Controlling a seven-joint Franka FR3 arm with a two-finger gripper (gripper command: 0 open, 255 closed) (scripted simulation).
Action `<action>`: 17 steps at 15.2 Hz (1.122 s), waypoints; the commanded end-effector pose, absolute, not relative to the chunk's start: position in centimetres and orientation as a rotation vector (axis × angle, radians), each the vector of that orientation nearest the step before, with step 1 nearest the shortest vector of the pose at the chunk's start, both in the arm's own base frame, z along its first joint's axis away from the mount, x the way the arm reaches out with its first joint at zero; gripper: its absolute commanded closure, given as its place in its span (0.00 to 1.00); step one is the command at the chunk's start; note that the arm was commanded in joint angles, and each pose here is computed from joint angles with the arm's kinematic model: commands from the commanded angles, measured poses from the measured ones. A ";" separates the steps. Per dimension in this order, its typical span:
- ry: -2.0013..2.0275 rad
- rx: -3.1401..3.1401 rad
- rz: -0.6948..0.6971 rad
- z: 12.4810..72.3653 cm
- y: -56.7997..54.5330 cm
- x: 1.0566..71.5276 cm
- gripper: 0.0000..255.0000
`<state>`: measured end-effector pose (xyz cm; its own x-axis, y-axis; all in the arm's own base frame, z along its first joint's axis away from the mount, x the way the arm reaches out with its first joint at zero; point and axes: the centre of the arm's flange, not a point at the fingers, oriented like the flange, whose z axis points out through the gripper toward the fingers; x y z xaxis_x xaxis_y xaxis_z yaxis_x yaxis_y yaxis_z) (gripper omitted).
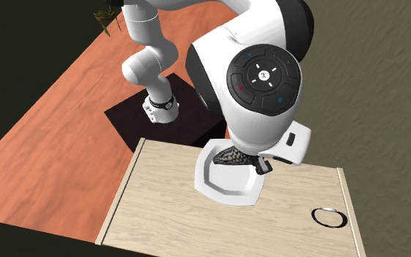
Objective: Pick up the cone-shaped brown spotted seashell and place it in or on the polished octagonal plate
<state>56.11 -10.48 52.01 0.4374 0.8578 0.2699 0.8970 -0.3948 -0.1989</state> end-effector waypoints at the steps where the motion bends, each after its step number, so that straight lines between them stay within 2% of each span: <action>1: -1.505 -2.398 -0.181 51.4 -10.7 56.5 1.00; 16: -1.505 -2.398 -0.182 56.3 -10.5 56.4 1.00; 17: -1.505 -2.398 -0.182 56.3 -10.5 56.4 0.00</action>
<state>56.39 -10.48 56.33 0.4420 0.8568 0.2655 0.8954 -0.4040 -0.1870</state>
